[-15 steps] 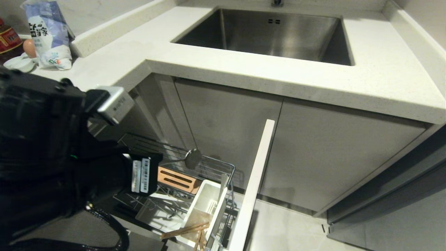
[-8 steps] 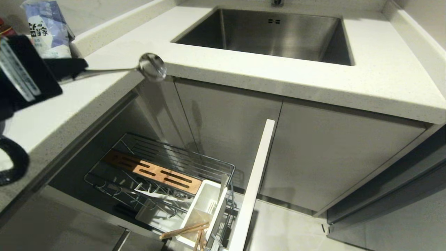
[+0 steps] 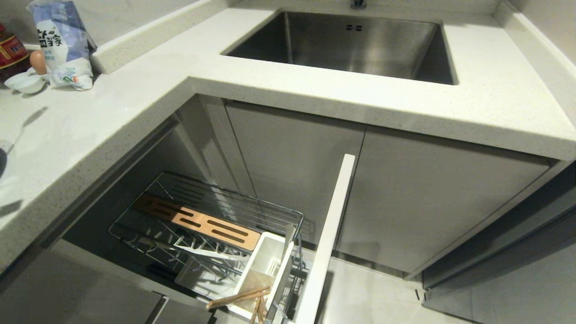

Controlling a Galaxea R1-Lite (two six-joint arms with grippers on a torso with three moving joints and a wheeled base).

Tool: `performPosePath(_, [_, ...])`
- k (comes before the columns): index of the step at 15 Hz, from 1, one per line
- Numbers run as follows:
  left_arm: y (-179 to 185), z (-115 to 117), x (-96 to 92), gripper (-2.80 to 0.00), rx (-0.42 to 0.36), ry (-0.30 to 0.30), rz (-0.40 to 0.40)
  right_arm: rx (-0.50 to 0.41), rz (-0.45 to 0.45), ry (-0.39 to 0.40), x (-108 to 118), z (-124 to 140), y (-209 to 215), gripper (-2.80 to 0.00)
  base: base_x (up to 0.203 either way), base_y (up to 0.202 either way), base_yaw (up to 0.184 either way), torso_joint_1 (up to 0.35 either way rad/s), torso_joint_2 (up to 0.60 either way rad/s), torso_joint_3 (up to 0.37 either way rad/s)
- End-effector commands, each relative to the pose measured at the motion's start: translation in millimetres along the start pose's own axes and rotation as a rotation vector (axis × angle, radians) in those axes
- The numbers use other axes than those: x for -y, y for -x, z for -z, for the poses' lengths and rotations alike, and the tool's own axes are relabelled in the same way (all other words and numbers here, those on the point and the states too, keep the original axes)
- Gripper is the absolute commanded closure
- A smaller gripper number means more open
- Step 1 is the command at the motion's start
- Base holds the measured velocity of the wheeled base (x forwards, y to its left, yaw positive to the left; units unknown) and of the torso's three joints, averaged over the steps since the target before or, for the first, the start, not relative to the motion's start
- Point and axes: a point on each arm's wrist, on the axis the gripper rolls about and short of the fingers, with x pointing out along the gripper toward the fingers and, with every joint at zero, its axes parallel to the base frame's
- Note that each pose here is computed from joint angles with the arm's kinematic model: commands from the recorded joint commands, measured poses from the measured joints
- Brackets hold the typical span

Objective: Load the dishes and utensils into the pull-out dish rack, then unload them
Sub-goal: Take the spoon out of the cupboard

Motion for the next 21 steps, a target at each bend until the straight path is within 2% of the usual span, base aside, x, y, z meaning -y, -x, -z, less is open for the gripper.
performPosePath(1, [13.2,-11.2,-27.4,0.00,0.111,-0.102,-0.232,-0.022,0.000,0.000,0.0,6.4,-1.3,0.00,0.000,0.000,0.000,0.000,0.00,0.000])
performPosePath(3, [30.6,-11.5,-39.7,0.00,0.162,-0.174,-0.361,-0.022,0.000,0.000,0.0,6.4,-1.3,0.00,0.000,0.000,0.000,0.000,0.00,0.000])
performPosePath(4, [34.7,-6.6,-44.2,0.00,0.159,-0.205,-0.431,-0.022,0.000,0.000,0.0,6.4,-1.3,0.00,0.000,0.000,0.000,0.000,0.00,0.000])
performPosePath(6, [39.4,10.1,-54.1,0.00,0.094,-0.237,-0.539,-0.022,0.000,0.000,0.0,6.4,-1.3,0.00,0.000,0.000,0.000,0.000,0.00,0.000])
performPosePath(8, [43.9,31.2,-64.3,0.00,-0.045,-0.209,-0.604,-0.022,0.000,0.000,0.0,6.4,-1.3,0.00,0.000,0.000,0.000,0.000,0.00,0.000])
performPosePath(9, [46.3,41.7,-68.4,0.00,-0.101,-0.140,-0.624,-0.022,0.000,0.000,0.0,6.4,-1.3,0.00,0.000,0.000,0.000,0.000,0.00,0.000])
performPosePath(11, [48.8,57.2,-73.1,0.00,-0.157,-0.068,-0.623,-0.022,0.000,0.000,0.0,6.4,-1.3,0.00,0.000,0.000,0.000,0.000,0.00,0.000])
performPosePath(15, [55.8,72.7,-75.8,0.00,-0.162,0.041,-0.617,-0.022,0.000,0.000,0.0,6.4,-1.3,0.00,0.000,0.000,0.000,0.000,0.00,0.000])
performPosePath(18, [60.6,82.2,-76.6,0.00,-0.134,0.063,-0.568,-0.022,0.000,0.000,0.0,6.4,-1.3,0.00,0.000,0.000,0.000,0.000,0.00,0.000])
performPosePath(21, [65.5,92.8,-78.2,0.00,-0.144,0.078,-0.545,-0.022,0.000,0.000,0.0,6.4,-1.3,0.00,0.000,0.000,0.000,0.000,0.00,0.000])
